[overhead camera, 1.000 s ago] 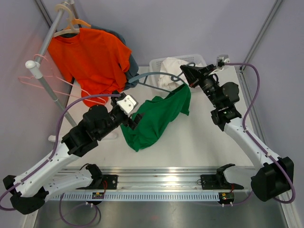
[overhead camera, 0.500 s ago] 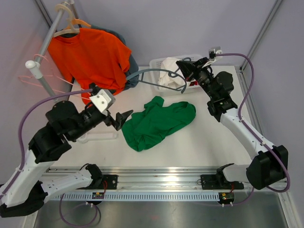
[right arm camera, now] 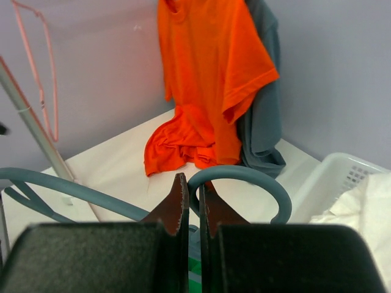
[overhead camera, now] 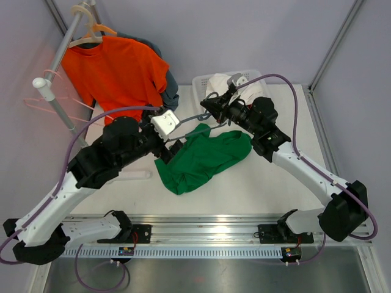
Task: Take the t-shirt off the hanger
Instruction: Pass the hanger from the right arm to the left
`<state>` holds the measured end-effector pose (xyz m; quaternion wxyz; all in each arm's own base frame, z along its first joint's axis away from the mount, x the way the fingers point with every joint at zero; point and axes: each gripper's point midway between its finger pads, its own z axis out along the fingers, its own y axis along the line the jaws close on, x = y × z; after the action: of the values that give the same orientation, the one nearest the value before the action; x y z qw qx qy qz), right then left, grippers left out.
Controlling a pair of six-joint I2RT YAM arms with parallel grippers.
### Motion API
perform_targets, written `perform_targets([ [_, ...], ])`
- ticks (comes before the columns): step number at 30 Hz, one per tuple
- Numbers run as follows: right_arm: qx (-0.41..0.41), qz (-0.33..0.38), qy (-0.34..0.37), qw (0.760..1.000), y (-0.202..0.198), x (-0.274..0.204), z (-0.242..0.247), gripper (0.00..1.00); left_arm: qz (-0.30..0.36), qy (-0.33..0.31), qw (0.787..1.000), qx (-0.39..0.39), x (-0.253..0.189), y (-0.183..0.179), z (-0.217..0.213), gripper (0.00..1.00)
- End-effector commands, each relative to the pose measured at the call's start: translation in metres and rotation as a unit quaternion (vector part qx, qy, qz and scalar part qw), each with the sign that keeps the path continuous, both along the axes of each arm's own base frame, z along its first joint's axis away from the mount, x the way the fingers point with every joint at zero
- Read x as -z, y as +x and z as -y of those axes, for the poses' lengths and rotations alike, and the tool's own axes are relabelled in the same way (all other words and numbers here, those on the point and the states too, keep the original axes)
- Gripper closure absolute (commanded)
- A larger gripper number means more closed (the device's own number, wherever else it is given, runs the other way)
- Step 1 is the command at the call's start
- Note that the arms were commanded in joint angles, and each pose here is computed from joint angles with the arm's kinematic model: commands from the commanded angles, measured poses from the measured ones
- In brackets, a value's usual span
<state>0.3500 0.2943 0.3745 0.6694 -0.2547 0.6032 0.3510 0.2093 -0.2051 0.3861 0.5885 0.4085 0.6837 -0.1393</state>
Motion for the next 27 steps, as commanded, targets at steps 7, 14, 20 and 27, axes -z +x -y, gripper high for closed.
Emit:
perform_targets([
  [7,-0.070,0.101,-0.008,0.992,-0.040,-0.036,-0.018,1.00,-0.015,0.023,1.000,-0.011,0.027,0.019,0.016,0.02],
  [14,-0.107,0.117,-0.015,0.987,-0.062,-0.036,-0.027,1.00,-0.024,0.020,0.999,-0.022,0.038,0.032,0.027,0.12],
  [20,-0.122,0.122,-0.022,0.985,-0.074,-0.035,-0.031,1.00,-0.028,0.007,0.999,-0.042,0.044,0.046,0.033,0.23],
  [27,-0.124,0.123,-0.029,0.984,-0.076,-0.032,-0.036,1.00,-0.027,-0.010,0.998,-0.054,0.043,0.050,0.034,0.26],
])
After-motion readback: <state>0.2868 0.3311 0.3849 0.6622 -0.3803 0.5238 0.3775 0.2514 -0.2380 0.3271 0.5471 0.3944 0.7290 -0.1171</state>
